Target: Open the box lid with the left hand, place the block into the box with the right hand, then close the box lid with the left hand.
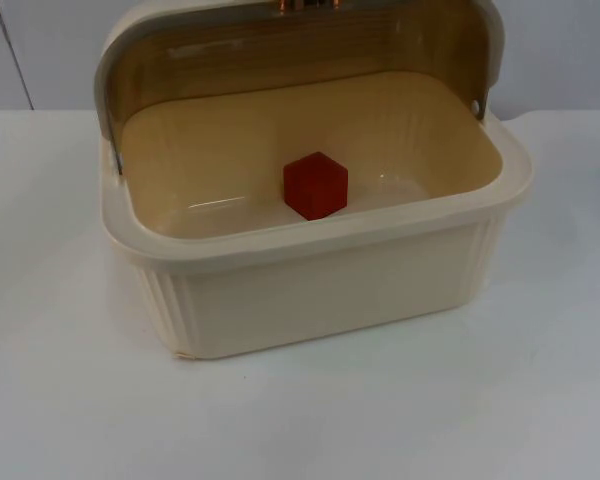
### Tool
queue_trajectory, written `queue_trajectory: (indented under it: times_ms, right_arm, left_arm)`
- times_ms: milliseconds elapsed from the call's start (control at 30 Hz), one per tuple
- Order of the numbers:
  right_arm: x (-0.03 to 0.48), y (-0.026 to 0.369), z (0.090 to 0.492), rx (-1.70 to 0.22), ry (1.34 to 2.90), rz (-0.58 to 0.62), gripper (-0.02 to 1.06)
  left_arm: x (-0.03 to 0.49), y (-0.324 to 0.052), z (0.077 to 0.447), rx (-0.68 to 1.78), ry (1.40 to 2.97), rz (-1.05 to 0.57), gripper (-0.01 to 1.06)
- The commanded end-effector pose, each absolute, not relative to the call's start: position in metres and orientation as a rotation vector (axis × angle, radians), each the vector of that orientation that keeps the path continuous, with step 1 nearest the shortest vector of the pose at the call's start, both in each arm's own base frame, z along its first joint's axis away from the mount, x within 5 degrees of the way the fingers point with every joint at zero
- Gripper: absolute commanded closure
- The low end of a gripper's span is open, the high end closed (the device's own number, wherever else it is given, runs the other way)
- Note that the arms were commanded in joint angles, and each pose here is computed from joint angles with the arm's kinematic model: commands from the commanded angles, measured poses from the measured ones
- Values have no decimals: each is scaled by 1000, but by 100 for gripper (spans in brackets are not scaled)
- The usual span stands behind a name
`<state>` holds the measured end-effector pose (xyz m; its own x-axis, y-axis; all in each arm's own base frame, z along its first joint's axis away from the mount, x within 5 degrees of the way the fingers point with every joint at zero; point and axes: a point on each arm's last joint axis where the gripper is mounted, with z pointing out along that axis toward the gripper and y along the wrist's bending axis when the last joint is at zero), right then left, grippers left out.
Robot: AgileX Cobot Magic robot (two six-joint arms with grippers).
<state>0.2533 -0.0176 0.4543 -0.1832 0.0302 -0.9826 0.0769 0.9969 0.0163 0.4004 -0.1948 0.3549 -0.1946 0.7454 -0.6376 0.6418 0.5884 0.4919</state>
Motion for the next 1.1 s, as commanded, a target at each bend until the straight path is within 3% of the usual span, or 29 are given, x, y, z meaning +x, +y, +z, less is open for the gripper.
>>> queue_trajectory:
  times_ms: [0, 200, 600, 1067]
  right_arm:
    - [251, -19, 460, 82, 1724, -49, 6]
    - [251, -19, 460, 82, 1723, -49, 6]
    - [251, -19, 461, 82, 1721, -49, 6]
    - [251, -19, 461, 82, 1721, -49, 6]
  left_arm:
    - [399, -197, 358, 1094, 1907, 108, 105]
    - [398, -199, 346, 1152, 1960, 79, 105]
    - [389, -211, 333, 1421, 1898, -38, 105]
    - [390, -215, 313, 1474, 1980, -107, 105]
